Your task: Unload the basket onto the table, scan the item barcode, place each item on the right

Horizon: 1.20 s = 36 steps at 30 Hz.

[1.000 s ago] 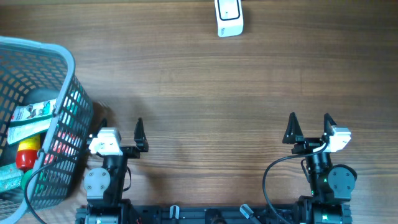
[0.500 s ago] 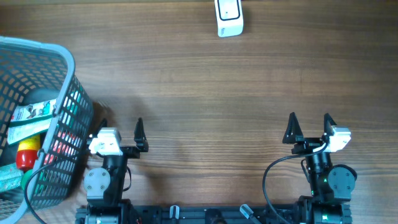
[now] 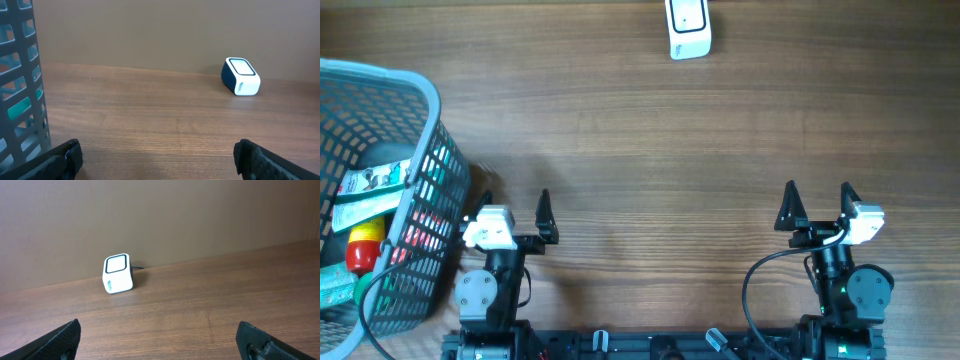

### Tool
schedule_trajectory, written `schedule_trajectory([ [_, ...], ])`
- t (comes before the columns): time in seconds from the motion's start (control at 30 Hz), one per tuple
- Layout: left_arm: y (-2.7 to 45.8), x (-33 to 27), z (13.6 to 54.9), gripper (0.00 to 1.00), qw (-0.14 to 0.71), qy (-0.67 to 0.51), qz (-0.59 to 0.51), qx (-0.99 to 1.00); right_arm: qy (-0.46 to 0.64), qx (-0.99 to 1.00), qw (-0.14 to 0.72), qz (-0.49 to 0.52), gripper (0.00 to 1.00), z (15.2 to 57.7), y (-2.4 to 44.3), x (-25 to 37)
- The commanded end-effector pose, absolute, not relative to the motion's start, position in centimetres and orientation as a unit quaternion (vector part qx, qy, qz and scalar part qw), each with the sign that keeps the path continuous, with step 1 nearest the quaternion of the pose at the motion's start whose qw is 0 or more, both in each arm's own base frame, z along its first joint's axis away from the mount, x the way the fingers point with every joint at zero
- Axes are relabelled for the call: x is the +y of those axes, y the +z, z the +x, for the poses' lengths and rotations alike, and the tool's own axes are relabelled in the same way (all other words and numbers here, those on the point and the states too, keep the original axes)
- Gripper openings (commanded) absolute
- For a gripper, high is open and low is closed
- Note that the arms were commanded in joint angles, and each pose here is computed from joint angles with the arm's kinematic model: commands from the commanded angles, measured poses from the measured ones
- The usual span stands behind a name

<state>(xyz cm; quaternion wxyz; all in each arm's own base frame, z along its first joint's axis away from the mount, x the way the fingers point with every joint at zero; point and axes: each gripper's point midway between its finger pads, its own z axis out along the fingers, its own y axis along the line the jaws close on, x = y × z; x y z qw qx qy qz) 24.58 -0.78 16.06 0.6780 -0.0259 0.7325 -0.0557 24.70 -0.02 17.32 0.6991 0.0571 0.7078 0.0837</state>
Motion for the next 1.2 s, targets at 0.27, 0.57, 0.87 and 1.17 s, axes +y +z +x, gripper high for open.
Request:
schedule_trajectory([
  [0.27,19.6,-7.0,22.8,1.00,0.663,-0.259,0.038,0.702,0.082,0.702,0.705,0.066,1.00,24.7,17.6,-0.3],
  [0.57,27.2,-7.2,20.3,1.00,0.676,-0.269,0.042,0.685,0.083,0.702,0.704,0.065,1.00,24.7,17.6,-0.2],
  [0.87,33.3,-6.3,21.6,1.00,0.678,-0.249,0.017,0.691,0.083,0.702,0.704,0.065,1.00,24.7,17.6,-0.2],
  [1.17,34.1,-4.9,22.2,1.00,0.617,-0.217,-0.032,0.756,0.083,0.702,0.704,0.065,1.00,24.7,17.6,-0.2],
])
